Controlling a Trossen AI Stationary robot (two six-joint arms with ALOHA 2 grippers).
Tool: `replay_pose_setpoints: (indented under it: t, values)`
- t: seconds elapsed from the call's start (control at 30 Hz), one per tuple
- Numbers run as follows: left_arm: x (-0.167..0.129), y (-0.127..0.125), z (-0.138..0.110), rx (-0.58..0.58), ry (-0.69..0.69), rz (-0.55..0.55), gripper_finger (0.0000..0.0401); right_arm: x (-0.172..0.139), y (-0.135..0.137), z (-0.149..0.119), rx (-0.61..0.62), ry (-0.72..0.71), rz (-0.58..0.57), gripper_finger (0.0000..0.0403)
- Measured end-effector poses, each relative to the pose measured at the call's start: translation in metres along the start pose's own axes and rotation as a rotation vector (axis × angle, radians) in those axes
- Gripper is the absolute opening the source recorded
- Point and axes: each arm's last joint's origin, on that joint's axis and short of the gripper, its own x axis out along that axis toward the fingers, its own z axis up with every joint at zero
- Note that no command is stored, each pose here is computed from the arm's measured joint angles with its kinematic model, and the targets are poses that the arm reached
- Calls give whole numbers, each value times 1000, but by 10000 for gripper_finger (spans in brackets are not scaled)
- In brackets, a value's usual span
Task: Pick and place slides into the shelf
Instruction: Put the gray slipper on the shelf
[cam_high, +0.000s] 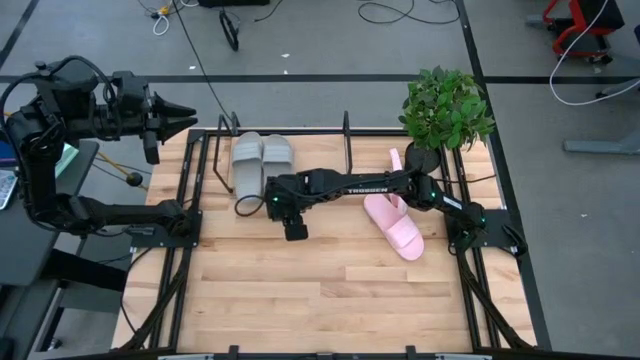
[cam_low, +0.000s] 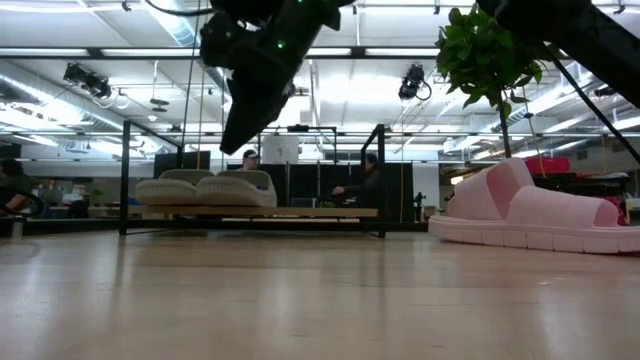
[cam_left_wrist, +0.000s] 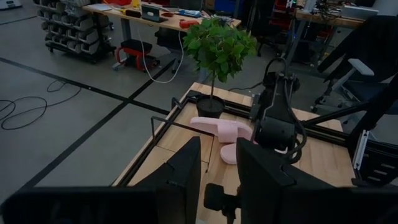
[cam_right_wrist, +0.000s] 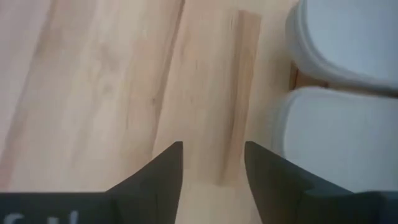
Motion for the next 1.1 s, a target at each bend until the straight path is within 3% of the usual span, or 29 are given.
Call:
replay_pose_setpoints:
  t: [0.33, 0.5, 0.6, 0.77, 1.1]
  values:
    - [0, 0, 0, 1, -1, 0, 107, 5, -20, -3, 38, -44, 26, 120]
    - [0, 0, 0, 1, -1, 0, 107, 4, -23, -3, 59, -81, 152, 57]
    - [0, 0, 0, 2, -1, 0, 107, 10, -24, -3, 60, -87, 148, 11]
    - [0, 0, 0, 3, -1, 0, 107, 24, -28, -5, 56, -99, 149, 8]
    - [0, 0, 0, 2, -1, 0, 107, 34, -38, -12, 65, -62, 18, 3]
